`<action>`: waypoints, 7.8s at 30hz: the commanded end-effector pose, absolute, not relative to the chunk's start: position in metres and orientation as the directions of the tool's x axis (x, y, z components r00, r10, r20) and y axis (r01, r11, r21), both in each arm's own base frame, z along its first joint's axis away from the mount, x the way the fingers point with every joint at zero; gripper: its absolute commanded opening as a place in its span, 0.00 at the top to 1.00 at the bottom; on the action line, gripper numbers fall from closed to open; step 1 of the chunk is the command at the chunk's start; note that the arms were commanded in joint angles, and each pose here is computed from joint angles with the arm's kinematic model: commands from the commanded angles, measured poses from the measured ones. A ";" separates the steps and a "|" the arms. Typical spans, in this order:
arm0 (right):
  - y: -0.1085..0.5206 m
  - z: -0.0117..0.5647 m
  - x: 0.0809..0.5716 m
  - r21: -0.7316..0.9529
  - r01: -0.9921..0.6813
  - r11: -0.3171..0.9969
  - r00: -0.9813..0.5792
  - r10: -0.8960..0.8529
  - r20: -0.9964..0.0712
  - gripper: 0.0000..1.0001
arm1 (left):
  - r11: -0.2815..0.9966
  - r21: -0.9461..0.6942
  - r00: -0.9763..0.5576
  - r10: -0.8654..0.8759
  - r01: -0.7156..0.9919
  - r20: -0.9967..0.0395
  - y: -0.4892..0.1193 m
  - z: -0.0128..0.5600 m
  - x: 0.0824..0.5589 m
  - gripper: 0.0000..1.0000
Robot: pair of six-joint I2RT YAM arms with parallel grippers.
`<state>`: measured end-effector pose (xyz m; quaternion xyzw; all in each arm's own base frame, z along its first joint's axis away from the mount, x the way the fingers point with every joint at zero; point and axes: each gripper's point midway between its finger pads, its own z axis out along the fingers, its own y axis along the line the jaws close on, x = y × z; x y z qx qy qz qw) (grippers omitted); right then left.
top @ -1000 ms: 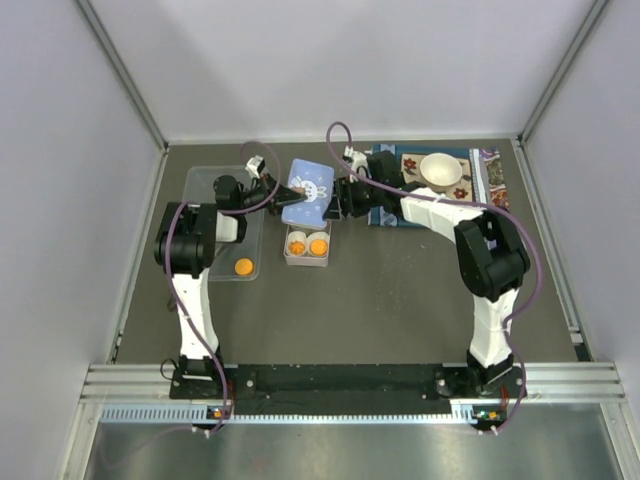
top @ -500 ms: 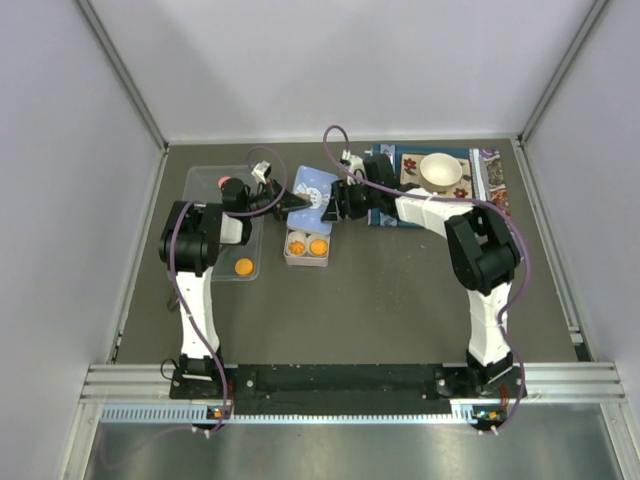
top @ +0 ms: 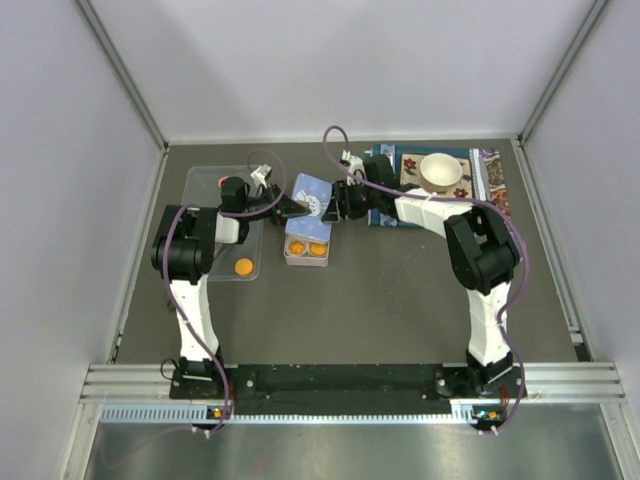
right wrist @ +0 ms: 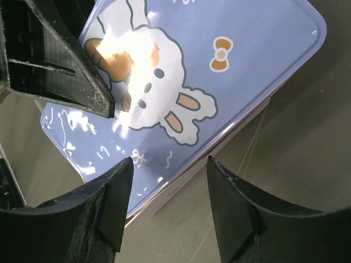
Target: Pack the cookies
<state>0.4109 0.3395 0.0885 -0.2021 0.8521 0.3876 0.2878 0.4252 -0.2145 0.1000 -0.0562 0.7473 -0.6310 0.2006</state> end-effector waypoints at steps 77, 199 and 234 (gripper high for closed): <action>0.362 0.075 0.402 0.449 -0.617 0.646 -0.709 -0.209 -0.674 0.48 | 0.677 -0.691 -0.831 -0.214 0.252 -0.513 -0.150 0.089 0.428 0.57; 0.401 0.131 0.390 0.628 -0.559 0.542 -0.787 -0.106 -0.608 0.46 | 0.728 -0.624 -0.827 -0.144 0.283 -0.544 -0.151 0.088 0.492 0.57; 0.355 0.124 0.456 0.377 -0.511 0.772 -0.669 -0.082 -0.739 0.46 | 0.739 -0.625 -0.841 -0.154 0.252 -0.519 -0.152 0.079 0.495 0.57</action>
